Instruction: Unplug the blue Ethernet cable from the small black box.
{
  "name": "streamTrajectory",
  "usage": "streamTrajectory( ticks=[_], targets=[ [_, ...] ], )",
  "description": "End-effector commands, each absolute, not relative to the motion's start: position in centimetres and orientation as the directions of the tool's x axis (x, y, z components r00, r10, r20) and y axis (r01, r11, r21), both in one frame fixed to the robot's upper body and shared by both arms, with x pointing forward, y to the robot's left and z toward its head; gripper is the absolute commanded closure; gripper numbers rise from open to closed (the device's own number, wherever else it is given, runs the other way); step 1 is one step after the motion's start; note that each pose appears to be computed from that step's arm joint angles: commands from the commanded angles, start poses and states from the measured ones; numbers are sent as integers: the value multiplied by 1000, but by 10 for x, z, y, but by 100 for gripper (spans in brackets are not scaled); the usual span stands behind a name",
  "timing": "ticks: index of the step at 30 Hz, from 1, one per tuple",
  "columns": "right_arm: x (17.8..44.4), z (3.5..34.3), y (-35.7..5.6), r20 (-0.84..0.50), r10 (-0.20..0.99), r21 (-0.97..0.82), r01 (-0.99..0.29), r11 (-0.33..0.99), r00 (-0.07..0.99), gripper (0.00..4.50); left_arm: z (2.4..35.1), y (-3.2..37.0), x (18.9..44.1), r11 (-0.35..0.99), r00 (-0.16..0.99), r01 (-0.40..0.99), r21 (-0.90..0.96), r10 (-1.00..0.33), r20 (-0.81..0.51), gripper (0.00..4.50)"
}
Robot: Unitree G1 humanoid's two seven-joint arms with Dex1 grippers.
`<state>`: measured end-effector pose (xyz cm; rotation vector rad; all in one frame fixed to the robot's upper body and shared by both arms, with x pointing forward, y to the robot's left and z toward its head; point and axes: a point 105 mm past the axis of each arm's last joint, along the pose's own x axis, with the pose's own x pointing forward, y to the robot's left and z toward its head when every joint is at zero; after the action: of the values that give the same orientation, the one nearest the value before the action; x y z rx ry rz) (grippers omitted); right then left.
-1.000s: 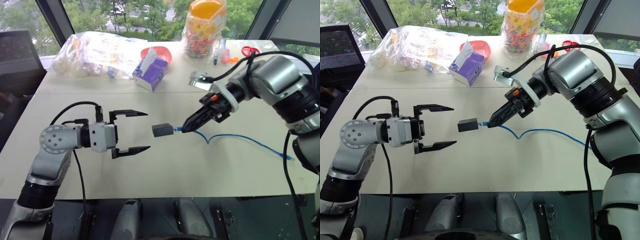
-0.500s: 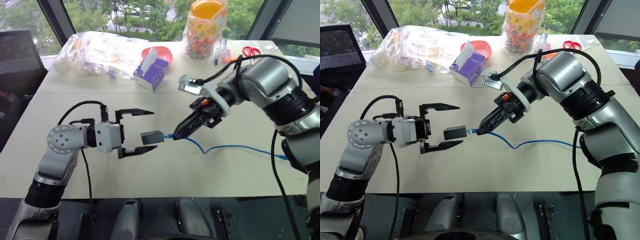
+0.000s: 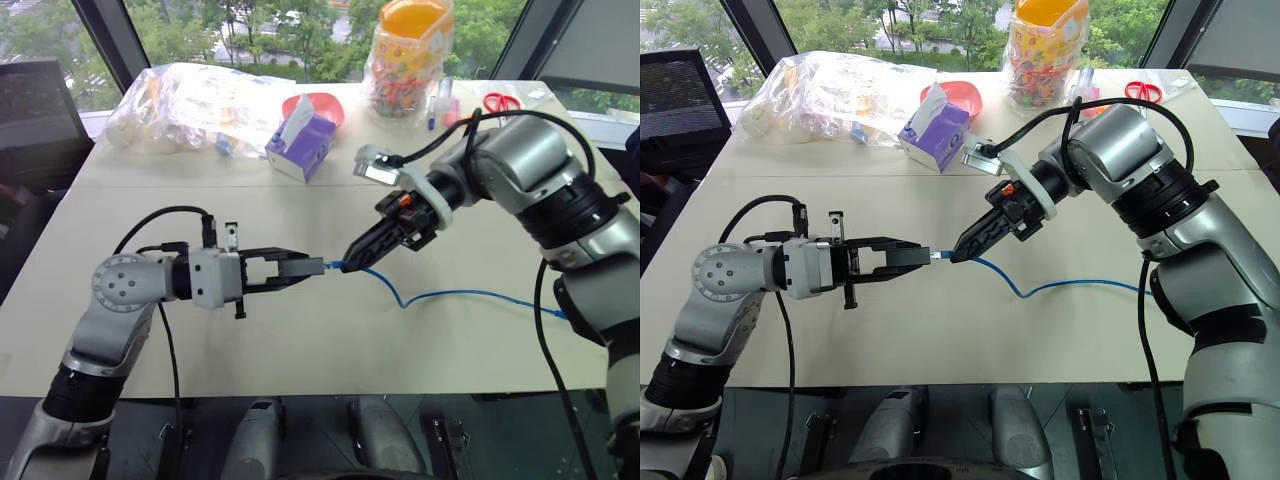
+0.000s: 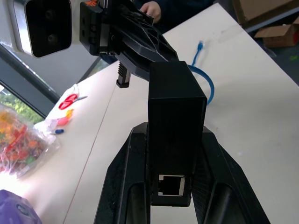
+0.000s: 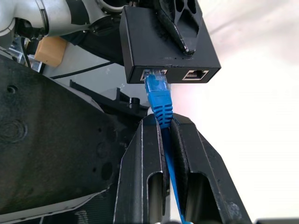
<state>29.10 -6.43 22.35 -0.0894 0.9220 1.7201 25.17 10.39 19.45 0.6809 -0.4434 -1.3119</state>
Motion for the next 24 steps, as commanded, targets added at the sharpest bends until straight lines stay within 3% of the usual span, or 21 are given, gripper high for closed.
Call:
streamTrajectory(
  ticks=[1, 4, 7, 13, 15, 18, 21, 24],
  targets=[
    [302, 220, -72, -522, 792, 490, -871, -25, -316, 450, 209, 106, 244, 119, 210, 686, 718, -977, -39, 399],
    [301, 219, -71, -507, 799, 467, -882, -60, -323, 450, 206, 105, 245, 122, 220, 685, 718, -974, -45, 399],
    [299, 220, -70, -502, 798, 465, -882, -75, -333, 331, 203, 107, 246, 127, 233, 688, 715, -971, -52, 399],
    [306, 219, -73, -526, 798, 451, -892, -32, -294, 23, 199, 113, 250, 155, 269, 705, 692, -961, -59, 399],
    [308, 218, -78, -546, 792, 415, -909, -29, -274, 5, 193, 117, 250, 151, 266, 783, 604, -958, -106, 399],
    [326, 221, -79, -528, 835, 259, -966, -16, -155, 5, 194, 124, 256, 224, 295, 881, 416, -949, -113, 399],
    [357, 236, -74, -414, 906, 29, -994, 107, 86, 5, 206, 132, 269, 322, 352, 899, 297, -934, -52, 399],
    [352, 257, -76, -257, 959, -156, -985, 77, 116, 5, 216, 137, 277, 368, 378, 909, 197, -926, -12, 399]
  ],
)
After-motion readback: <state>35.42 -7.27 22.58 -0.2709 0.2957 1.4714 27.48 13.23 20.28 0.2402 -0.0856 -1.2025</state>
